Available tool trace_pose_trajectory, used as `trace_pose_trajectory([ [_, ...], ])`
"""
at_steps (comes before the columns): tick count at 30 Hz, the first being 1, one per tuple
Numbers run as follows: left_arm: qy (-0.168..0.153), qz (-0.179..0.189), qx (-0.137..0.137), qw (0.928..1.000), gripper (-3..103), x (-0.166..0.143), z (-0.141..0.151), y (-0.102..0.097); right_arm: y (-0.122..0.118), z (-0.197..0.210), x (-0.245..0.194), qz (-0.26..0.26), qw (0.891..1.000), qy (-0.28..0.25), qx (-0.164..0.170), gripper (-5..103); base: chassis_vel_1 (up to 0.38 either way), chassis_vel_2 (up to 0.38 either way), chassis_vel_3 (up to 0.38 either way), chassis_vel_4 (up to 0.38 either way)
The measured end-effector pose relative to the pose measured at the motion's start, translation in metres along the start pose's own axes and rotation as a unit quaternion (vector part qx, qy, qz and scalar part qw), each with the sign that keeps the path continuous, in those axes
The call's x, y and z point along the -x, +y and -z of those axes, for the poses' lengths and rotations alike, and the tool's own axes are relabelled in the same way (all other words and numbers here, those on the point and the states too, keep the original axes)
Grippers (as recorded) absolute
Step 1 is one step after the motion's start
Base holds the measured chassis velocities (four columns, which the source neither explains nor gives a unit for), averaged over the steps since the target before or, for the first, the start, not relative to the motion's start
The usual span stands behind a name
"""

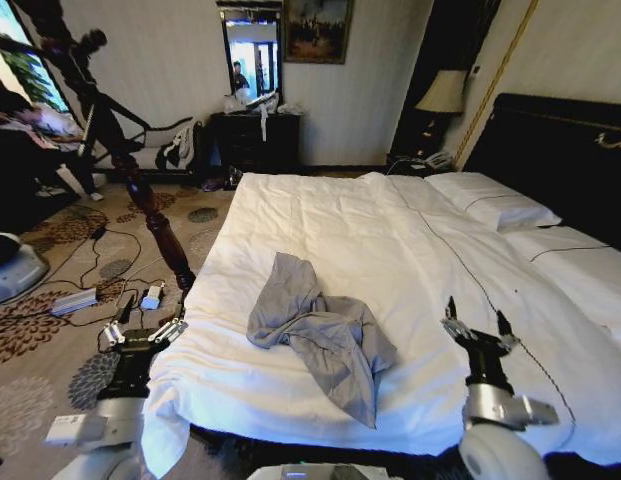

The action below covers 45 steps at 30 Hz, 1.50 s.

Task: Pick up the clothes from the bed and hang them on the clothes hanger.

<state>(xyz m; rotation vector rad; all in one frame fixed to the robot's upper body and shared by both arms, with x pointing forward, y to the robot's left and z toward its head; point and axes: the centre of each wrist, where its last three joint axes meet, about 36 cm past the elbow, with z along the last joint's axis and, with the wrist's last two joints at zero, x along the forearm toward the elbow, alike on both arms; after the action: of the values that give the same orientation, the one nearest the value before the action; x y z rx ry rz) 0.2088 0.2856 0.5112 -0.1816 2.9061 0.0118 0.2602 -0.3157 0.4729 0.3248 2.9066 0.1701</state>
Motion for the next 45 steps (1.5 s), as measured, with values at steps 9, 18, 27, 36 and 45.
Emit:
trace_pose_trajectory([
  [9,0.083,0.04,0.053,0.9943,100,-0.007,-0.012,0.006,0.027,0.047,0.047,0.052,0.979,0.133,0.147,100,0.0,0.0,0.0,0.0],
  [18,0.141,0.113,0.04,0.9827,100,-0.031,-0.086,0.018,0.05,0.047,0.046,0.107,0.927,0.341,0.116,100,0.0,0.0,0.0,0.0],
  [27,0.13,0.127,0.025,0.983,100,-0.047,-0.097,0.02,0.069,0.036,0.008,0.086,0.884,0.448,0.099,100,0.0,0.0,0.0,0.0],
  [36,0.123,0.126,0.024,0.9841,100,-0.045,-0.093,0.016,0.078,0.035,-0.027,0.055,0.869,0.486,0.081,100,0.0,0.0,0.0,0.0],
  [45,0.119,0.126,0.029,0.9843,100,-0.043,-0.092,0.018,0.078,0.029,-0.066,-0.019,0.842,0.538,0.044,100,0.0,0.0,0.0,0.0],
])
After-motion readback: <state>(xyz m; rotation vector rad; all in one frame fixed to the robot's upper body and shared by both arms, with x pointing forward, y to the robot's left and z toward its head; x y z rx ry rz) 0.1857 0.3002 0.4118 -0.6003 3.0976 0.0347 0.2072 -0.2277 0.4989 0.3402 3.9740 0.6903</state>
